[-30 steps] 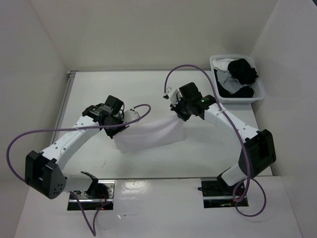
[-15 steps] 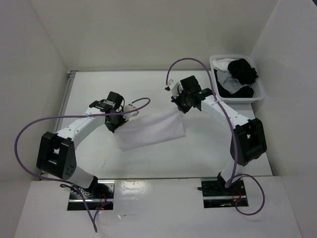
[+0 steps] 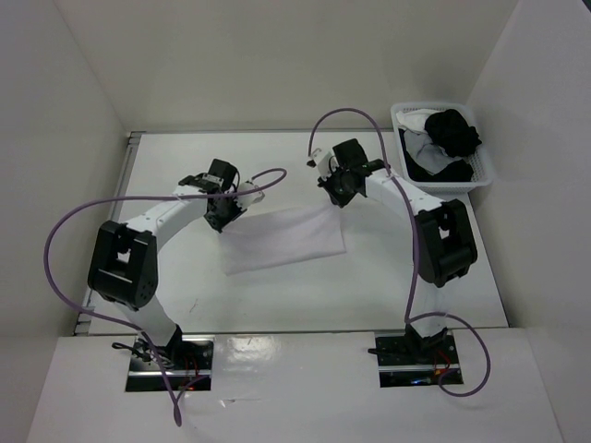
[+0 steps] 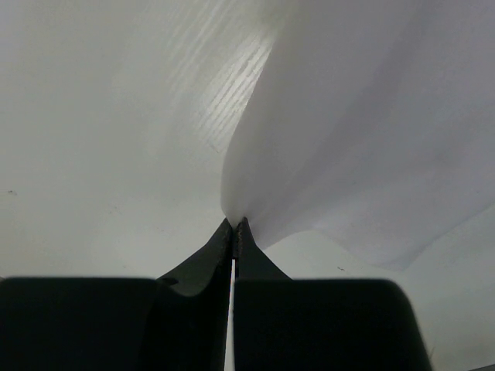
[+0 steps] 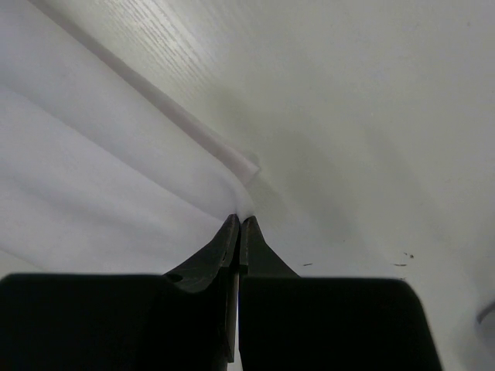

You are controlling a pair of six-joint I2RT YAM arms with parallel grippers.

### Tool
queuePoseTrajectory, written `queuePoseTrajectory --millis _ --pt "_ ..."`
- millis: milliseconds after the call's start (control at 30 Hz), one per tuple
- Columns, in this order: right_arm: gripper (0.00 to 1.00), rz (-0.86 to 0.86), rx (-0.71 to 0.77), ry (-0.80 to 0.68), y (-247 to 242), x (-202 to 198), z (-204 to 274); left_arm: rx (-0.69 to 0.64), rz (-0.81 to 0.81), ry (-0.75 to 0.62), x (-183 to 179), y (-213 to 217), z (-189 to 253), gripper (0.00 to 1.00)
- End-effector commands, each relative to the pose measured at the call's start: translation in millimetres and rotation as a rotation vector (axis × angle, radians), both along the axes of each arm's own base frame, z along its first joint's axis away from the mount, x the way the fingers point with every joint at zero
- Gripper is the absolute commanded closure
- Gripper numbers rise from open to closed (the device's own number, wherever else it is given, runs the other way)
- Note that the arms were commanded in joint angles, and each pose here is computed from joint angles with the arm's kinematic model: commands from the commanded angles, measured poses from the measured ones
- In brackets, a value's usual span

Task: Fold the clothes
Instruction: Fold the tank top

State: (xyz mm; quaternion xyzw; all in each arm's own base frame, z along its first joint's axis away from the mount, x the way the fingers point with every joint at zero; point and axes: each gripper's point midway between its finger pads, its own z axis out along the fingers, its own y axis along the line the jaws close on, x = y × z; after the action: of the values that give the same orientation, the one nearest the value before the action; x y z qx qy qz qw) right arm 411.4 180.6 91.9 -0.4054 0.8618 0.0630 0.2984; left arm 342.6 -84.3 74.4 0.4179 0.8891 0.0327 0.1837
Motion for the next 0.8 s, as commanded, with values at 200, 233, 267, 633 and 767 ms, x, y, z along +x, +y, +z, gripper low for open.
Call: queuePoseTrajectory --millis 200,233,267,633,767 --pt "1.0 0.001 0.02 -0.088 10 38 13 -0.034 0.039 -0.047 28 -2 7 1.0" --pt "1.0 0.001 0.019 -0.085 11 40 10 -0.034 0.039 -0.047 28 -2 7 1.0" --pt "1.0 0.001 0.02 -0.087 12 43 10 -0.031 0.039 -0.037 28 -2 3 1.0" --pt "1.0 -0.044 0.012 -0.089 19 71 -16 -0.035 0.106 -0.02 40 10 -15 1.0" --pt "1.0 -0.071 0.0 -0.067 20 80 -33 -0.038 0.133 -0.021 50 15 -22 1.0"
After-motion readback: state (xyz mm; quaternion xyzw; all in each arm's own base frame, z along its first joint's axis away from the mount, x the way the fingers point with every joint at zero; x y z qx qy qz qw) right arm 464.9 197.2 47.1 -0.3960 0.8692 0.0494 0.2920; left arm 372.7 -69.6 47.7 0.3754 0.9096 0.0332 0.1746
